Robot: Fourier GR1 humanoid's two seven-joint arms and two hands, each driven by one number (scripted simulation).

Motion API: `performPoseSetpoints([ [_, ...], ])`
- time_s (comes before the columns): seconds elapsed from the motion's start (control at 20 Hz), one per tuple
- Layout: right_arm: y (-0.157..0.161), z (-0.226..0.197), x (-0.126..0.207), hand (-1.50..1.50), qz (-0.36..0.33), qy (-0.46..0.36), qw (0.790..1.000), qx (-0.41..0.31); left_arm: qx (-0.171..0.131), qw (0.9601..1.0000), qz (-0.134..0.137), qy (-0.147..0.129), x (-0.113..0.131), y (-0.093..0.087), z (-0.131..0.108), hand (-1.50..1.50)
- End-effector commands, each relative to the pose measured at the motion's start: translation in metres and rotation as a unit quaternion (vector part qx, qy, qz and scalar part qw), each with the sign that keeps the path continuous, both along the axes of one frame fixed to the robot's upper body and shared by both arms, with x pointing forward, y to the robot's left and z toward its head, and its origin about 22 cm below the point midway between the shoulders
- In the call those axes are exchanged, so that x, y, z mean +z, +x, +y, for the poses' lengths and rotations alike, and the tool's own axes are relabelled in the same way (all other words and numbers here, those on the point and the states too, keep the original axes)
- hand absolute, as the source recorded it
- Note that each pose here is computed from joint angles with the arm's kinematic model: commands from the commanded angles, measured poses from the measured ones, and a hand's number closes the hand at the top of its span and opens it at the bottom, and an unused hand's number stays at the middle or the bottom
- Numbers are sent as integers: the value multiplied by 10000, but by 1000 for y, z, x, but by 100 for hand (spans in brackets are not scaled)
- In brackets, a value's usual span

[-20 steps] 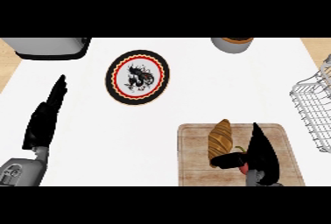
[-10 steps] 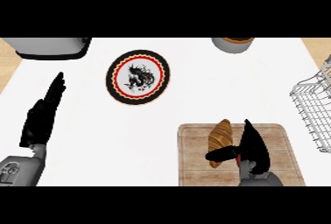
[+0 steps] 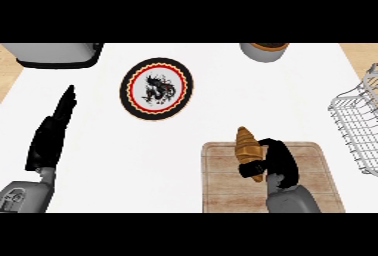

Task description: Pick the croissant from the cutting board and place it in the tiered basket

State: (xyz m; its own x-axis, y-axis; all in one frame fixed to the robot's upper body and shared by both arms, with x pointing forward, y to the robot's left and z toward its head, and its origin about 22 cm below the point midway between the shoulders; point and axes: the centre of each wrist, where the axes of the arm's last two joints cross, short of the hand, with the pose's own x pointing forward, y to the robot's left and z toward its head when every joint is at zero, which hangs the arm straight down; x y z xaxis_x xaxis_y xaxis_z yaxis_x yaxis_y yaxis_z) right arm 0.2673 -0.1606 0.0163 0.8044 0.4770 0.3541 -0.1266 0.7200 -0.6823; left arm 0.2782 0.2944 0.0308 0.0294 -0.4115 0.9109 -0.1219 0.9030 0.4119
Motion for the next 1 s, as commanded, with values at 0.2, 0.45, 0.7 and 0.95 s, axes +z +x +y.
performPoseSetpoints([
  [0.2,-2,17,-2,150,269,314,9973,-611,79,10000,-22,-55,0,4,0,0],
  [0.45,-1,17,30,150,-217,342,9951,-898,-6,10000,51,-33,-8,-8,3,0],
  [0.7,91,-66,65,150,-972,-644,9661,-2304,-273,9996,-93,9,6,6,-8,0],
  [0.95,120,-110,114,150,-2045,-1405,9158,-3158,-439,9988,-220,40,16,14,-14,0],
])
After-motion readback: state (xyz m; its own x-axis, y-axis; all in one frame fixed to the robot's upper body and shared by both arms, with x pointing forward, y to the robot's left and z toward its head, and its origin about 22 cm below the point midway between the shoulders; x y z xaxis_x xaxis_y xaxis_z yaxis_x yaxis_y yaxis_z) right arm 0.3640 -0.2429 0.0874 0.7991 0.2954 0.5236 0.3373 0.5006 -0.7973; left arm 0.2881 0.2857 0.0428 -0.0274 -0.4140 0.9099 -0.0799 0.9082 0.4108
